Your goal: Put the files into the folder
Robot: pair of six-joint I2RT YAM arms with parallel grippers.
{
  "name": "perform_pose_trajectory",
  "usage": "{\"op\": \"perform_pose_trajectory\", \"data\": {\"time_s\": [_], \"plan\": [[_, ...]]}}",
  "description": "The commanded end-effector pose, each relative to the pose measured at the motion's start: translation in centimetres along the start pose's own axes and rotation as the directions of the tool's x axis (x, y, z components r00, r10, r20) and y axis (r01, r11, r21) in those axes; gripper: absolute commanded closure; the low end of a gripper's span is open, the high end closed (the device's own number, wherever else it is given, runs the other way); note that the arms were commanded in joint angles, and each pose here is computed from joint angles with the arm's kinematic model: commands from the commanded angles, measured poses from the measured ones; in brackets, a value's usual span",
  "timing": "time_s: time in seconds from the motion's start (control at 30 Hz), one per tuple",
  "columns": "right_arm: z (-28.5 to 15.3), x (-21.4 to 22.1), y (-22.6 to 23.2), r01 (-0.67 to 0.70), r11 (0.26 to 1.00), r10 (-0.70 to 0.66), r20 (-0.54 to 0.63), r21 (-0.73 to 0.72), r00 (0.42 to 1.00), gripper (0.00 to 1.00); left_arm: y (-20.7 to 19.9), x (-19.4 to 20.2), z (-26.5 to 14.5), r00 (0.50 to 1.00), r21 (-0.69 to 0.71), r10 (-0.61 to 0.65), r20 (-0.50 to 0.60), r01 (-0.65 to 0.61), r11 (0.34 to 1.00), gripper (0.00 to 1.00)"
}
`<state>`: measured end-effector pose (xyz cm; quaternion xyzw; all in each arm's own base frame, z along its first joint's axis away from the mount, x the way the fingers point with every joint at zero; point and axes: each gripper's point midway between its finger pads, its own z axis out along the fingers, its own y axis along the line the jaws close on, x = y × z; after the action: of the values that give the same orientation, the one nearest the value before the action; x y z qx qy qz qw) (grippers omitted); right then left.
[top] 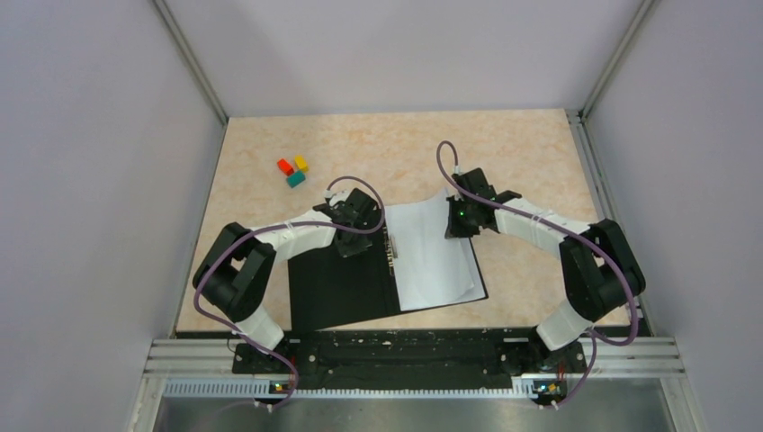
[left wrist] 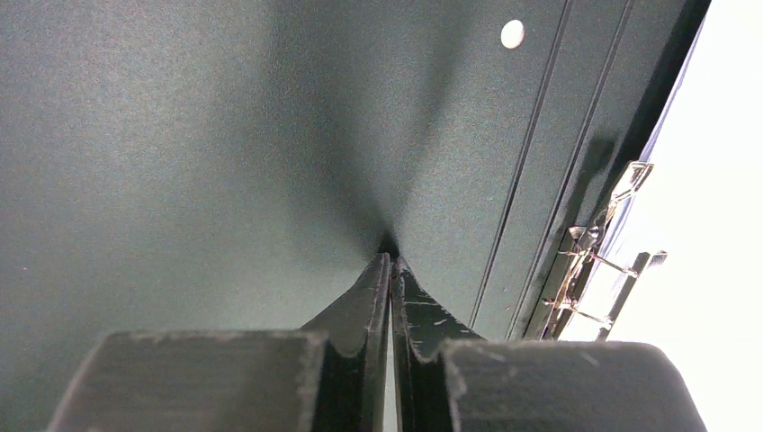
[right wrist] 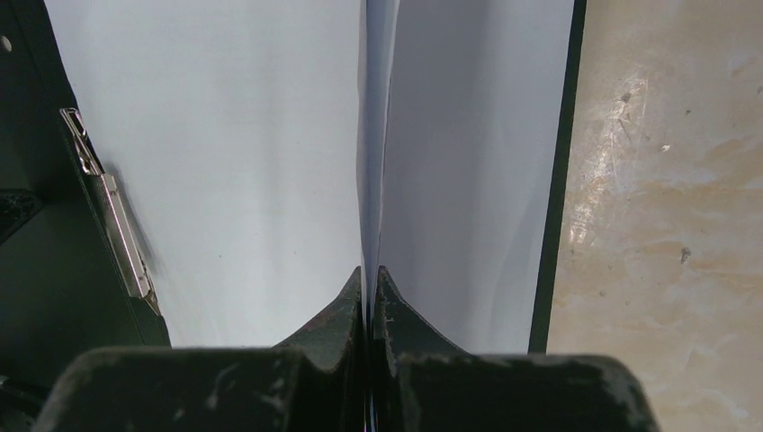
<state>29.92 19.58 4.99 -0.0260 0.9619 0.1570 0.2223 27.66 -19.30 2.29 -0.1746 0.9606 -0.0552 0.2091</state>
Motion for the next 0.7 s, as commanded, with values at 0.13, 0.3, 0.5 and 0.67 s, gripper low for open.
{"op": "perform_pose_trajectory", "data": {"time_s": [0.13,0.3,0.5,0.67], "plan": [[-1.2,-0.9,0.7,0.011,1.000,-0.010,0.053,-0.010,0.999,1.00,-1.0,-0.8,0.0,1.000,0.029,-0.009,0.011,0.009,1.000,0.92],[-1.8,-1.1,-0.2,0.014,0.999,-0.017,0.065,0.041,0.998,0.75,-1.0,-0.9,-0.3,1.000,0.032,-0.008,0.014,0.008,0.999,0.89],[-2.8,-1.5,-1.6,0.023,0.992,-0.034,0.090,0.125,0.995,0.35,-1.0,-1.1,-0.6,1.000,0.034,-0.005,0.020,0.005,0.999,0.88],[-3.4,-1.8,-2.7,0.027,0.983,-0.048,0.110,0.183,0.993,0.19,-1.3,-1.4,-0.9,1.000,0.044,-0.003,0.022,0.002,0.999,0.88]]}}
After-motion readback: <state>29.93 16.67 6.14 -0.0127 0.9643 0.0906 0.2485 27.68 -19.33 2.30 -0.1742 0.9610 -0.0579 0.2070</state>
